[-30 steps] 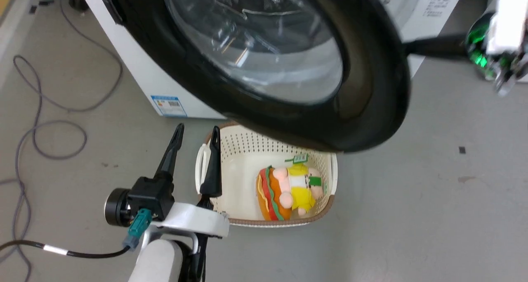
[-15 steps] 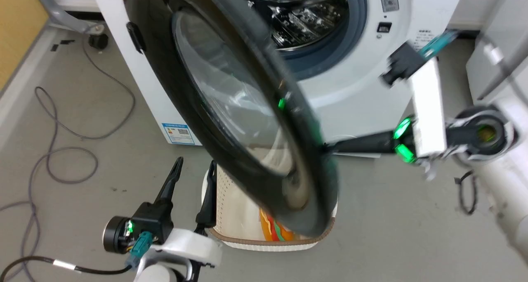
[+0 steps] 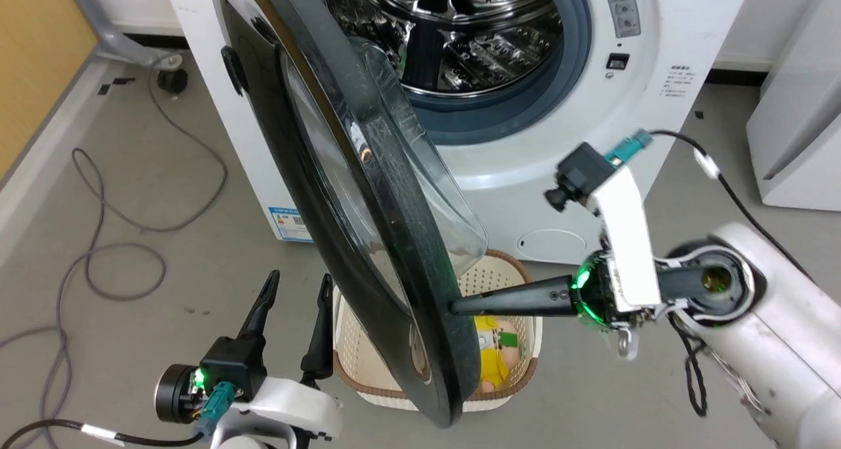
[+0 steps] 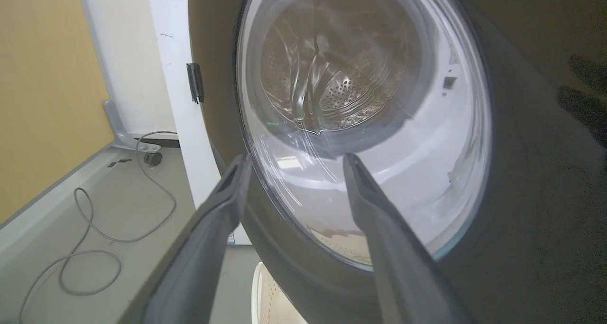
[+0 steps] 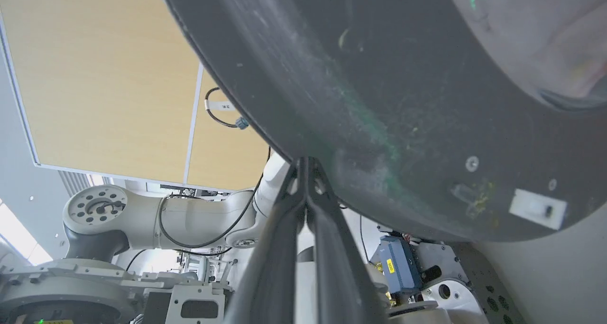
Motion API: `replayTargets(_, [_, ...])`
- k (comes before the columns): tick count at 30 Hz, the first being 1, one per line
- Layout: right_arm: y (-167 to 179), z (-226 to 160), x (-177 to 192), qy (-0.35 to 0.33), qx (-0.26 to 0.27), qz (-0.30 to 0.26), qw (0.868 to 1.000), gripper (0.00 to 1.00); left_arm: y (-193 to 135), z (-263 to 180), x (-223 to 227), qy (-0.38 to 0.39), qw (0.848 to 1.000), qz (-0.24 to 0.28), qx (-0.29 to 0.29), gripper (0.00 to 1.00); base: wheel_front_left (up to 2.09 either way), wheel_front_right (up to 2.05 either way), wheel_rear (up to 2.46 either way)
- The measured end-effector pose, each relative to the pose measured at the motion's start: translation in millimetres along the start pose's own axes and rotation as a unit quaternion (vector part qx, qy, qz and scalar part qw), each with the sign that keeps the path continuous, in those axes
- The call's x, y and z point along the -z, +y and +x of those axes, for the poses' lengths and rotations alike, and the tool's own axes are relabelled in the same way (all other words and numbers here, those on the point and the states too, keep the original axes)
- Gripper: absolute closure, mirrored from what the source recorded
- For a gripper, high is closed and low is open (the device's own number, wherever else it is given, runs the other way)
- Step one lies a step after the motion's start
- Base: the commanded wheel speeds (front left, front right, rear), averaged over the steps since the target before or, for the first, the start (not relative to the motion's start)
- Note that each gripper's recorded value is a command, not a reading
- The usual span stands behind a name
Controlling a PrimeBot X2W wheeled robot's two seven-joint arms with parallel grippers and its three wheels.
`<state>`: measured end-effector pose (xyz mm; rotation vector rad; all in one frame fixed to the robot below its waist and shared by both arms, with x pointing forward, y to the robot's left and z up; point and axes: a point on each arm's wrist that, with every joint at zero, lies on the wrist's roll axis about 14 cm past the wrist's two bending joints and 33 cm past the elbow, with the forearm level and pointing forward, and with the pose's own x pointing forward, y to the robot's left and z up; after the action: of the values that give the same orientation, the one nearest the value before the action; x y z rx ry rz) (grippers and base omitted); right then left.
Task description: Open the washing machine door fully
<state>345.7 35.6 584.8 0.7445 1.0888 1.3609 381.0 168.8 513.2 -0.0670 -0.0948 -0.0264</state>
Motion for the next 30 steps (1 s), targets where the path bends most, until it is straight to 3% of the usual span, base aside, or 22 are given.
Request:
replayTargets(4, [5.6, -11.2, -9.7, -0.077, -0.023, 0.019, 0.997, 1.0, -0.7, -3.4, 0.3, 0.001, 1.0, -0.001, 0.0, 0.0, 0.0, 0.0, 0.0])
replayTargets(7, [0.8, -29.2, -29.3, -0.185, -0.019, 0.024, 0.982, 1.0, -2.2, -3.9, 0.8, 0.002, 1.0, -0.002, 0.002, 0.0, 0.0, 0.0, 0.0])
replayTargets(11, [-29.1, -59.3, -39.3, -0.324, 0.015, 0.049, 0.945, 1.0, -4.4, -2.4, 0.6, 0.001, 1.0, -0.004, 0.006, 0.0, 0.0, 0.0, 0.0])
replayTargets(16, [-68.9, -88.9, -21.6, -0.454, 0.046, 0.11, 0.883, 1.0, -4.9, -3.3, -0.4, 0.0, 1.0, -0.008, 0.006, 0.0, 0.0, 0.0, 0.0])
replayTargets(18, [-81.2, -98.6, -10.2, -0.494, 0.055, 0.134, 0.857, 0.0, -4.8, -5.6, 0.7, 0.002, 1.0, -0.008, 0.006, 0.0, 0.0, 0.0, 0.0])
replayTargets(21, [-99.1, -117.1, 6.0, -0.553, 0.086, 0.149, 0.815, 0.0, -4.4, -9.0, 3.6, 0.006, 1.0, -0.009, 0.007, 0.0, 0.0, 0.0, 0.0])
replayTargets(26, [-129.0, -165.6, 31.0, -0.658, 0.163, 0.146, 0.72, 0.0, -4.2, -11.0, 1.9, 0.004, 1.0, -0.01, 0.008, 0.0, 0.0, 0.0, 0.0])
replayTargets(28, [-139.6, -181.0, 42.1, -0.676, 0.206, 0.127, 0.696, 0.0, -3.9, -12.0, 2.3, 0.005, 1.0, -0.01, 0.008, 0.0, 0.0, 0.0, 0.0])
replayTargets(30, [-149.3, -197.7, 52.5, -0.681, 0.254, 0.1, 0.679, 0.0, -4.0, -13.7, 2.9, 0.006, 1.0, -0.01, 0.008, 0.0, 0.0, 0.0, 0.0])
